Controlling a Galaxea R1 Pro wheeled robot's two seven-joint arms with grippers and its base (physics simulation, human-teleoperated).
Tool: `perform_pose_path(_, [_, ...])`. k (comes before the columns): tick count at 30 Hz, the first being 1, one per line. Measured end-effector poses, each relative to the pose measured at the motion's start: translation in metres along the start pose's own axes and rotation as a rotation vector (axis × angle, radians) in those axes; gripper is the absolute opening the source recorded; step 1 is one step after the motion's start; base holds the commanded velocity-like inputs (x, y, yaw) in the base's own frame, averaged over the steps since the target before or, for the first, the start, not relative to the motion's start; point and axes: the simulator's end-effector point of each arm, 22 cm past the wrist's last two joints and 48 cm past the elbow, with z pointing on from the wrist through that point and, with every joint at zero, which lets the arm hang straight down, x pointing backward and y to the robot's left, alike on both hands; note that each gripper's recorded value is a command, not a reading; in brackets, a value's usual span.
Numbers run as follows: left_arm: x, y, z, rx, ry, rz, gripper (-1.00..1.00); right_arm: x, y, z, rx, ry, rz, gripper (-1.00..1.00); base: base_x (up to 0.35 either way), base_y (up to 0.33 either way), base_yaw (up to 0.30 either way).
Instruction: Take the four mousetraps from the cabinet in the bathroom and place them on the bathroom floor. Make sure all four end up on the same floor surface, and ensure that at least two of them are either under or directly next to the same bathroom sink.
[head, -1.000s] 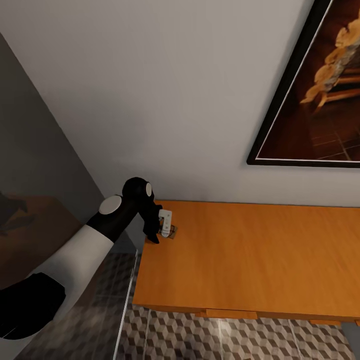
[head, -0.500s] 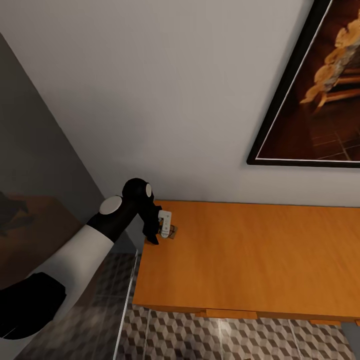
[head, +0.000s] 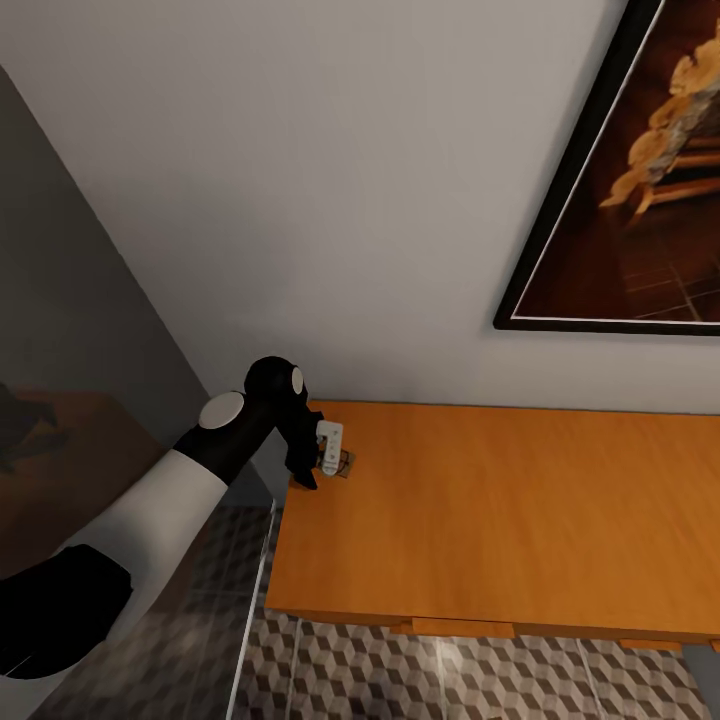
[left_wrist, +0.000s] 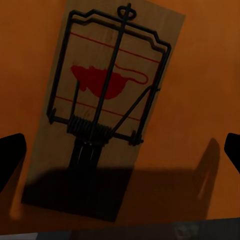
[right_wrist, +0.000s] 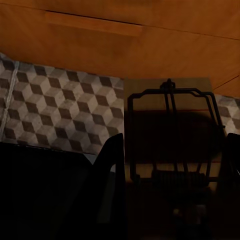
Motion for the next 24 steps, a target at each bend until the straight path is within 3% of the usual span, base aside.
perform_pose_path(24, [0.0003,0.0001,0.0000,0.000,0.001,-0.001,1.00,0.0004,0.0000,0.0000,0.000,0.002,0.000,-1.00,0.000,0.000,0.000])
